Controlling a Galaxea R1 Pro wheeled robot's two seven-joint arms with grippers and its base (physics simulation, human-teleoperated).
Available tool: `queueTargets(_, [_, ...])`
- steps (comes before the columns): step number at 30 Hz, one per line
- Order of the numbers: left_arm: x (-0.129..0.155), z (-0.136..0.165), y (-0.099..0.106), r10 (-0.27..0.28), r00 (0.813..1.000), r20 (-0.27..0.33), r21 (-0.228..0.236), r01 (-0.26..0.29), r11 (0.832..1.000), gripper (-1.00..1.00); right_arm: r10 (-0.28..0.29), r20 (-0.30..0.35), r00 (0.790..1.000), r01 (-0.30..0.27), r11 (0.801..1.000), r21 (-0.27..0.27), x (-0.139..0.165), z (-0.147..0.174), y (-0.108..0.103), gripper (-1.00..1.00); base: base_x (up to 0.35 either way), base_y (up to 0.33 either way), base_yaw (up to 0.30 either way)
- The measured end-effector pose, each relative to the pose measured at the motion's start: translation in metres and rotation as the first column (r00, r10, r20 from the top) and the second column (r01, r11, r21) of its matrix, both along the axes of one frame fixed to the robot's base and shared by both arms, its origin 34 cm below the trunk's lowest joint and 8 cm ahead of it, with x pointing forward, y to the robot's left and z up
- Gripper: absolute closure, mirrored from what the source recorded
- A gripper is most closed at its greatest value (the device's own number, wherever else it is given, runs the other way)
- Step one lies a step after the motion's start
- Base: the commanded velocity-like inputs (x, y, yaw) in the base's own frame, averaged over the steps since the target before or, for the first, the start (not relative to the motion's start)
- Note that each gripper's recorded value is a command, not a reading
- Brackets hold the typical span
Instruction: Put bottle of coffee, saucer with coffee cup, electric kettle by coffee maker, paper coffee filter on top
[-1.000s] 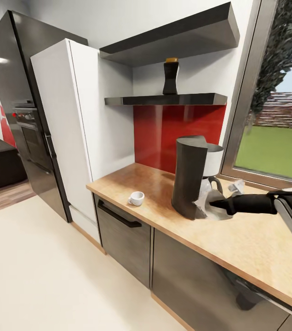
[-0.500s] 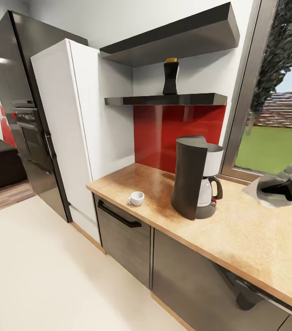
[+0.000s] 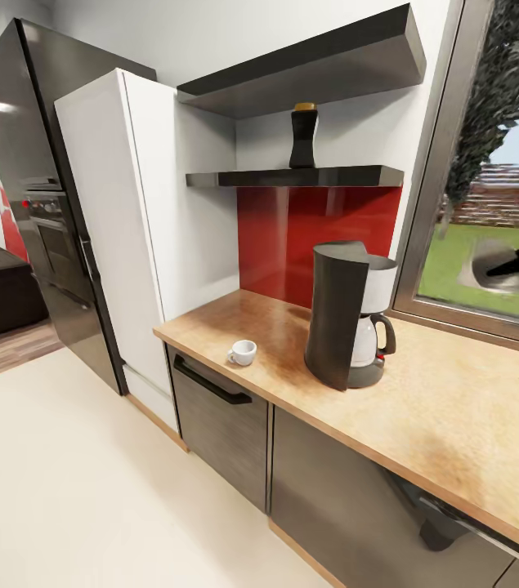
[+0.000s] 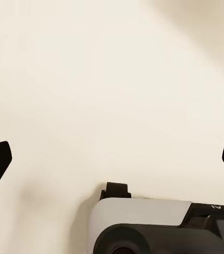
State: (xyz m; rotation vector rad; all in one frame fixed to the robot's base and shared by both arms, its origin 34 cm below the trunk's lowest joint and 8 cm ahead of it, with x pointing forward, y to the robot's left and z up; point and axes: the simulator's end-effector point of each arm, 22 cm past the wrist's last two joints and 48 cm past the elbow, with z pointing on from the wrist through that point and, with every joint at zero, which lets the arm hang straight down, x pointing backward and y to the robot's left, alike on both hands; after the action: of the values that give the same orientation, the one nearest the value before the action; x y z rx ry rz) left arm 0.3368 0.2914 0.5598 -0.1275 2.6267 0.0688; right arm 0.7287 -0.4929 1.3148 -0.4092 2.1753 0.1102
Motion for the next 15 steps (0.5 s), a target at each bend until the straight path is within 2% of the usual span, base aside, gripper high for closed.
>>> queueTargets(2, [0.000, 0.000, 0.000, 0.000, 1.000, 0.000, 0.000, 0.000, 1.000, -1.00, -0.048, -0.060, 0.997, 0.049, 0.999, 0.013, 0.019, -0.002, -0.001, 1.00, 0.000, 0.000, 0.000])
queueTargets(5, [0.000, 0.000, -0.001, -0.001, 1.000, -0.001, -0.001, 0.001, 1.000, -1.00, -0.117, -0.151, 0.982, 0.115, 0.993, -0.020, 0.037, -0.013, -0.001, 1.00, 0.000, 0.000, 0.000])
queueTargets(9, [0.000, 0.000, 0.000, -0.001, 1.000, -0.001, 0.000, 0.001, 1.000, -1.00, -0.133, -0.194, 0.972, 0.129, 0.991, -0.034, 0.043, 0.005, 0.015, 1.00, 0.000, 0.000, 0.000])
queueTargets(12, [0.000, 0.000, -0.001, -0.001, 1.000, 0.000, 0.000, 0.001, 1.000, -1.00, -0.158, -0.233, 0.960, 0.142, 0.986, -0.084, 0.040, 0.019, 0.022, 1.00, 0.000, 0.000, 0.000])
queueTargets(15, [0.000, 0.000, -0.001, 0.000, 1.000, 0.000, -0.001, 0.000, 1.000, -1.00, -0.152, -0.281, 0.948, 0.122, 0.985, -0.121, 0.028, 0.030, 0.029, 1.00, 0.000, 0.000, 0.000])
